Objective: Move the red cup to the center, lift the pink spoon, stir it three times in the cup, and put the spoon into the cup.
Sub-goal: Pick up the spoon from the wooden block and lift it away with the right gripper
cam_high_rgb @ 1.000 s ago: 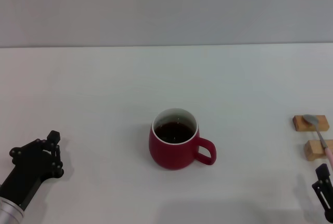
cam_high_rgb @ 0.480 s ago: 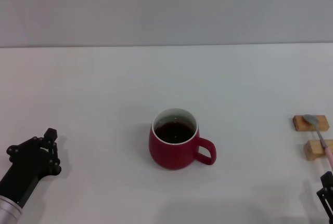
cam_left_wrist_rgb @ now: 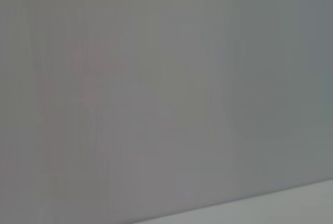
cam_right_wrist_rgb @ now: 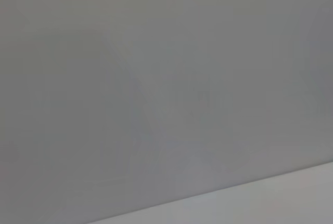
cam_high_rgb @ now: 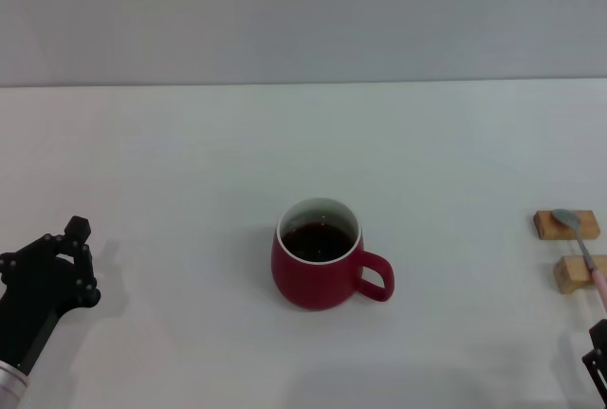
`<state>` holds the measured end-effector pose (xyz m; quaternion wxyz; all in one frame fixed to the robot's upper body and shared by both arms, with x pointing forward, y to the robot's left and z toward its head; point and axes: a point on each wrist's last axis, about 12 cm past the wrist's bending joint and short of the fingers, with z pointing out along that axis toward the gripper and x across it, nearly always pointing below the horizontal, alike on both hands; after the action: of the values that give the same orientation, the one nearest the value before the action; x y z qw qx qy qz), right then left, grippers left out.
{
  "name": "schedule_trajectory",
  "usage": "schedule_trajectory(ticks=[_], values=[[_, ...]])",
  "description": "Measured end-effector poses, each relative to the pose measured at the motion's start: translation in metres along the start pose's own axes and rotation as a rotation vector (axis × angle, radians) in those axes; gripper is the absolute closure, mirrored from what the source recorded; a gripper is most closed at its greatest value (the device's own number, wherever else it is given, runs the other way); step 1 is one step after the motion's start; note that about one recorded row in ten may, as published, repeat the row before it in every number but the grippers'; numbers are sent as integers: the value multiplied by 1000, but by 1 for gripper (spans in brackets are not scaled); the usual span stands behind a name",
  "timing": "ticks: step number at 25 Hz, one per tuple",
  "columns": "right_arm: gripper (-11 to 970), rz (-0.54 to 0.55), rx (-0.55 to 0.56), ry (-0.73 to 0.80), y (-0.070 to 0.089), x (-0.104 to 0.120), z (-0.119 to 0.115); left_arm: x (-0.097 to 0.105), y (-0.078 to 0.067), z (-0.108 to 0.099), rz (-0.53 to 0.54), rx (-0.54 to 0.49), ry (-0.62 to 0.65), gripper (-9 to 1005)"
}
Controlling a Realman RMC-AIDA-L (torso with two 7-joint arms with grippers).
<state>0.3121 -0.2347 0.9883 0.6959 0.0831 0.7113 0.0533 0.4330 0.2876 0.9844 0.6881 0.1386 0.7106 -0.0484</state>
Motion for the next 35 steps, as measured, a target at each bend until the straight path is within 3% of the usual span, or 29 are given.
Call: schedule_trajectory(ticks=[11, 18, 35], values=[[120, -2, 28, 3, -4, 0, -8, -6, 4, -8, 3, -12, -68, 998], [120, 42, 74, 3, -16, 1, -9, -6, 4, -8, 5, -11, -64, 998], [120, 41, 69, -8, -27, 1, 5, -6, 3, -6, 7, -7, -67, 998]])
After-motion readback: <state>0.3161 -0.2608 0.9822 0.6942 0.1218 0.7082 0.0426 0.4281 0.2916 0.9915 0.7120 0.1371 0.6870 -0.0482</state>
